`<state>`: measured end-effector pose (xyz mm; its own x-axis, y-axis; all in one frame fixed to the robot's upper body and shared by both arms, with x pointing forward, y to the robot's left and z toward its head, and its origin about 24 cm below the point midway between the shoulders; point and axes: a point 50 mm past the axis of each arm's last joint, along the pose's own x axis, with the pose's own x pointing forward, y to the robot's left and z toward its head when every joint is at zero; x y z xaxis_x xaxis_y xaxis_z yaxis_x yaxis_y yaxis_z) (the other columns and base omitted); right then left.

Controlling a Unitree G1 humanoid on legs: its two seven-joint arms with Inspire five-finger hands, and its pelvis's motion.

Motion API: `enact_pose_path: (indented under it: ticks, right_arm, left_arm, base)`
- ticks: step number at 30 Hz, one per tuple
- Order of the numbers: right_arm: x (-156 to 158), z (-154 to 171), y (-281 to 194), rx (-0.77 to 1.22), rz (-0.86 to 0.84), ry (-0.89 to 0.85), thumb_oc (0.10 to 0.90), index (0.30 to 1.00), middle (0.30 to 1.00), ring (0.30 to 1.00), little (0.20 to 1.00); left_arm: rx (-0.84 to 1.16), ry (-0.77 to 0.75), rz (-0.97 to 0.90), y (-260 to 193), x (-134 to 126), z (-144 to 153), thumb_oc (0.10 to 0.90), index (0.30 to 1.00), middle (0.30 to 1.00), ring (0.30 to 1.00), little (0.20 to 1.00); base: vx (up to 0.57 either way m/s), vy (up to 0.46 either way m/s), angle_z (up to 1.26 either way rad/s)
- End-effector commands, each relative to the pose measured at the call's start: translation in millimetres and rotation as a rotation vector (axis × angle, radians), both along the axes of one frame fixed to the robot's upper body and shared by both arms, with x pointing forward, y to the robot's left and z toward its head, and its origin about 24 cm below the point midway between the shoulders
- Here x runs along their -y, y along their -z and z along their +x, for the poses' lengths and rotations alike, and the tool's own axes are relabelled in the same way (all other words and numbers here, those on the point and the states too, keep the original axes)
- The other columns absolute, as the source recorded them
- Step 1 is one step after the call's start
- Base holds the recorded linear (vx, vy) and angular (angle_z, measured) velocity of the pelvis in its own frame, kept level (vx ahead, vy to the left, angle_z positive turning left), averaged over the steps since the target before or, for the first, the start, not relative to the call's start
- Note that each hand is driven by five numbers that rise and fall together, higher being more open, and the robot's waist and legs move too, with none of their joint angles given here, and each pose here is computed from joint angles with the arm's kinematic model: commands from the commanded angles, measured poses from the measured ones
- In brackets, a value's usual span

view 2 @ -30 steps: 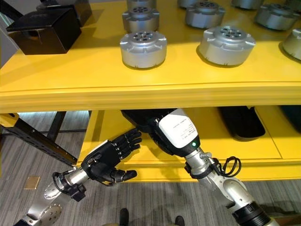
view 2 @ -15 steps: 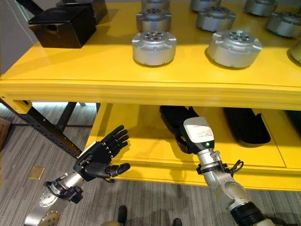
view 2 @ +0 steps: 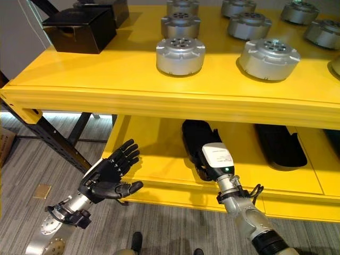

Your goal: Move parts from the plastic box to the shelf.

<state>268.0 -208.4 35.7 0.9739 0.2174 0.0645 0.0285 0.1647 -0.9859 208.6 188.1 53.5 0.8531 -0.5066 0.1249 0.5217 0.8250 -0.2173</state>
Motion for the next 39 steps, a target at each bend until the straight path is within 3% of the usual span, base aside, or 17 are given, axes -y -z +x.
enact_pose_path:
  ticks: [1,7,16,39]
  right_arm:
    - [-10.3,31.0,-32.6,0.070,0.057,-0.012,0.400,0.300,0.300,0.300,0.300]
    - [-13.3,36.4,8.0,-0.222,0.219,0.102,0.400,0.300,0.300,0.300,0.300]
    - [-0.7,47.4,29.6,-0.271,0.414,0.355,0.400,0.300,0.300,0.300,0.300]
    - [51.1,79.5,-12.3,-0.124,0.199,0.551,0.400,0.300,0.300,0.300,0.300]
  left_arm:
    - [0.261,0.032,-0.018,-48.1,6.4,16.1,0.900,1.000,1.000,1.000,1.000]
    - [0.266,0.084,-0.027,-49.7,13.8,20.2,0.900,1.000,1.000,1.000,1.000]
    - [0.282,0.146,-0.038,-53.3,24.7,23.2,0.900,1.000,1.000,1.000,1.000]
    - [0.290,0.216,-0.041,-58.1,26.5,23.4,0.900,1.000,1.000,1.000,1.000]
  base:
    - [0.00,0.000,0.00]
    - [0.00,0.000,0.00]
    - [0.00,-0.008,0.01]
    - [0.00,-0.004,0.05]
